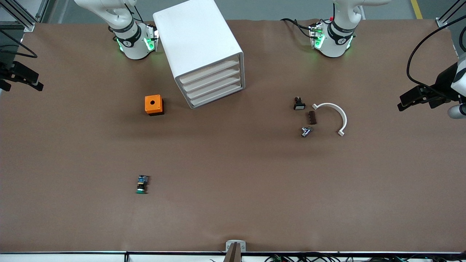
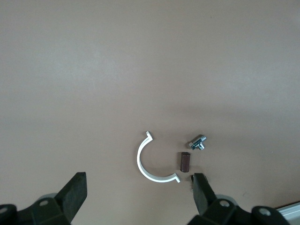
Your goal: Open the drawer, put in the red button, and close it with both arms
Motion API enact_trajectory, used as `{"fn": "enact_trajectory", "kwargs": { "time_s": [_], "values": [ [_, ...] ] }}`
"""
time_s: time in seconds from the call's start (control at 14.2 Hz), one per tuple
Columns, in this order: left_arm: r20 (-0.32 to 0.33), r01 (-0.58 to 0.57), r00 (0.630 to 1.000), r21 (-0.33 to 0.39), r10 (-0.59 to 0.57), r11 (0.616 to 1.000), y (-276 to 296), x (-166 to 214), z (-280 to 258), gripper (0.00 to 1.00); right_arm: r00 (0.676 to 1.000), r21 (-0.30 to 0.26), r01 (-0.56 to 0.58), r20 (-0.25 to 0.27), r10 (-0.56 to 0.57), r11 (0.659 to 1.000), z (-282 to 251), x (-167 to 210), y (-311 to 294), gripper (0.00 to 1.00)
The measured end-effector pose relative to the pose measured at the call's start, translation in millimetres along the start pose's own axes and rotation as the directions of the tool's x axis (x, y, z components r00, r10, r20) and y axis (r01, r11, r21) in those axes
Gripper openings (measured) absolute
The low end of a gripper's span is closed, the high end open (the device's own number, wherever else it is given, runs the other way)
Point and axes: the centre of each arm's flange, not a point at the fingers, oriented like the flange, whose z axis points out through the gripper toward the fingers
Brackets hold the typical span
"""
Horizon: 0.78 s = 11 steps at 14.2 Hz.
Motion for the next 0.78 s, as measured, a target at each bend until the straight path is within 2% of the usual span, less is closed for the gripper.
{"fn": "enact_trajectory", "kwargs": {
  "time_s": [0.28,0.78],
  "values": [
    [-0.035,-0.026,0.999,-0.004,0.025,1.000,5,-3,-24,1.00,1.000,-0.001,0.000,-0.006,0.000,1.000,-3,0,0,1.00],
    [-0.023,-0.053,0.998,-0.004,0.053,0.999,18,-7,-25,1.00,1.000,0.000,0.000,-0.001,0.000,1.000,-3,-1,0,1.00]
  ]
}}
